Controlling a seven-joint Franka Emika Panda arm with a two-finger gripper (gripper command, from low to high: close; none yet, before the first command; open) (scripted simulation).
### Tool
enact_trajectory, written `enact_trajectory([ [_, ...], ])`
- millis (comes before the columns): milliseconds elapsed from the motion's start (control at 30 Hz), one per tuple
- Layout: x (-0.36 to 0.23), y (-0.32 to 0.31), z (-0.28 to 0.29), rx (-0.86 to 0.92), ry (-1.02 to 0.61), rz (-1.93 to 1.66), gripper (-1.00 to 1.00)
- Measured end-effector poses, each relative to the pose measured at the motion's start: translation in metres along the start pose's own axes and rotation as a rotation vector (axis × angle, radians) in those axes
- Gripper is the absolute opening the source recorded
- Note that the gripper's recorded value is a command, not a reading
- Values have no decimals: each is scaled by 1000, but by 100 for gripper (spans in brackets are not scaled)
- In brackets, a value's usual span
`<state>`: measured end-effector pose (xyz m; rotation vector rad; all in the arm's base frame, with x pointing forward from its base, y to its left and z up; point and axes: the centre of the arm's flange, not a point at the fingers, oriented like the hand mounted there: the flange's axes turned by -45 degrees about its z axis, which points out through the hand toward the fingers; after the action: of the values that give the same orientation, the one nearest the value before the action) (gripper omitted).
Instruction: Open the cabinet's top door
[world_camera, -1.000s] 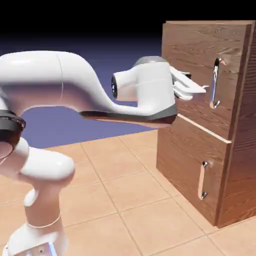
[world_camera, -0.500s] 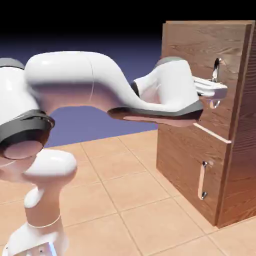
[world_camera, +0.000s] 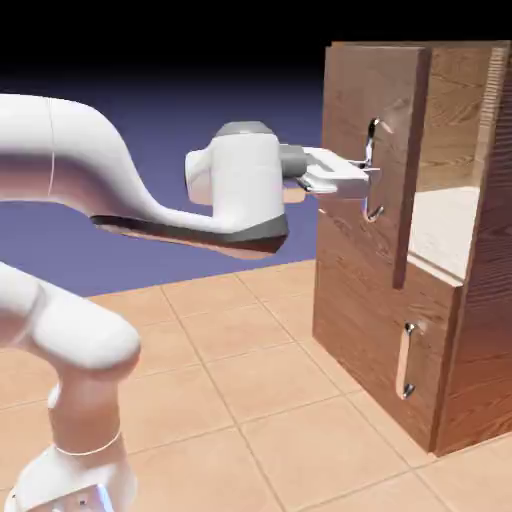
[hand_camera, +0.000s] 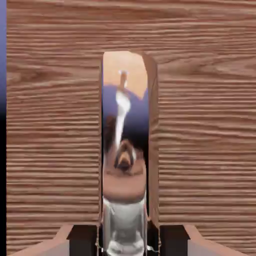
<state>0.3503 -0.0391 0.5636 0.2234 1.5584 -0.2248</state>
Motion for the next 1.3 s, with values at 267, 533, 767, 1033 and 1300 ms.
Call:
enact_trajectory([
  [267, 0, 29, -64, 162, 0, 0, -100],
  [533, 0, 64, -118, 312, 0, 0, -100],
  [767, 0, 102, -161, 443, 1, 1, -100],
  [1033, 0, 156, -207, 607, 1, 1, -100],
  [1300, 0, 226, -247, 794, 1, 1, -100],
])
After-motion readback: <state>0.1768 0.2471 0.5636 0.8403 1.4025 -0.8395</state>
